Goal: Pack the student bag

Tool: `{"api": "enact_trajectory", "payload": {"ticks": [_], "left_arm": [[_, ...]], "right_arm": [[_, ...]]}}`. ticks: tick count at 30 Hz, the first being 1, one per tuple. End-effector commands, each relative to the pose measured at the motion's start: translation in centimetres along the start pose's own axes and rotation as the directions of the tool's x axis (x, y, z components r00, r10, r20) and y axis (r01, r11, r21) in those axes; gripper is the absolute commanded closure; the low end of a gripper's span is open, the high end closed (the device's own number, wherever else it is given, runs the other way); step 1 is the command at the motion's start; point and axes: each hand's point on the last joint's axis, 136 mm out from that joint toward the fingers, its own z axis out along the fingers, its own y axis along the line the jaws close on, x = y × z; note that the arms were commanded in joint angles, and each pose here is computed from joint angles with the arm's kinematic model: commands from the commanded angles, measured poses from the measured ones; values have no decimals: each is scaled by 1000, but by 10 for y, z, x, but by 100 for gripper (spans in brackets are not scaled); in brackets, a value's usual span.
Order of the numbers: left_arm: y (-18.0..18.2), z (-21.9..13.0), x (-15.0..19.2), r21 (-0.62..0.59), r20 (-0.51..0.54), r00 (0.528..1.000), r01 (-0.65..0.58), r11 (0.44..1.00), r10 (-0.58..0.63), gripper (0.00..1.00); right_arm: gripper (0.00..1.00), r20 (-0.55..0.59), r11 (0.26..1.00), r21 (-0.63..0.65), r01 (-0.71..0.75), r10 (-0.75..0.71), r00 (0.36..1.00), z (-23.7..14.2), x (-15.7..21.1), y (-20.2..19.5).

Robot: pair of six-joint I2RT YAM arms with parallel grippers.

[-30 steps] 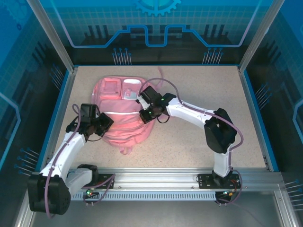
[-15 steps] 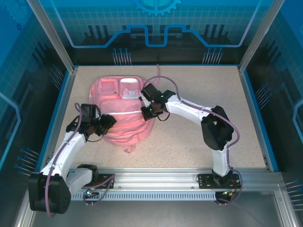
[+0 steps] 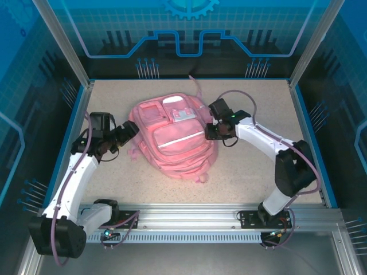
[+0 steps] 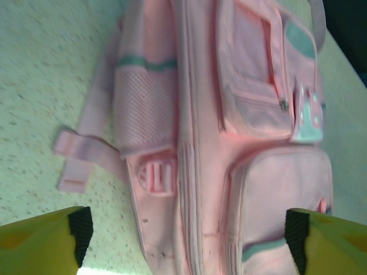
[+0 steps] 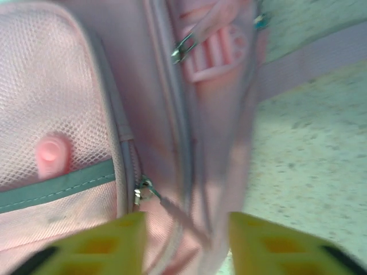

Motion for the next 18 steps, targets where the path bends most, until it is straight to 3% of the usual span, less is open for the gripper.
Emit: {"api": "enact_trajectory", "payload": {"ticks": [1, 7, 13, 18], "left_arm": [[15, -20, -36, -124, 170, 983, -46, 991, 67, 3], [38, -49, -79, -270, 428, 893, -25, 963, 143, 1], [56, -38, -88, -333, 537, 796, -103, 937, 279, 1], [75, -15, -73, -369, 520, 785, -148, 917, 336, 1]], "right_arm": [[31, 152, 998, 32, -58, 53, 987, -45, -23, -14], [0, 431, 987, 116, -110, 50, 901, -117, -64, -48], [0, 548, 927, 261, -269, 87, 832, -132, -77, -115], [0, 544, 913, 313, -260, 51, 837, -99, -64, -150]]}}
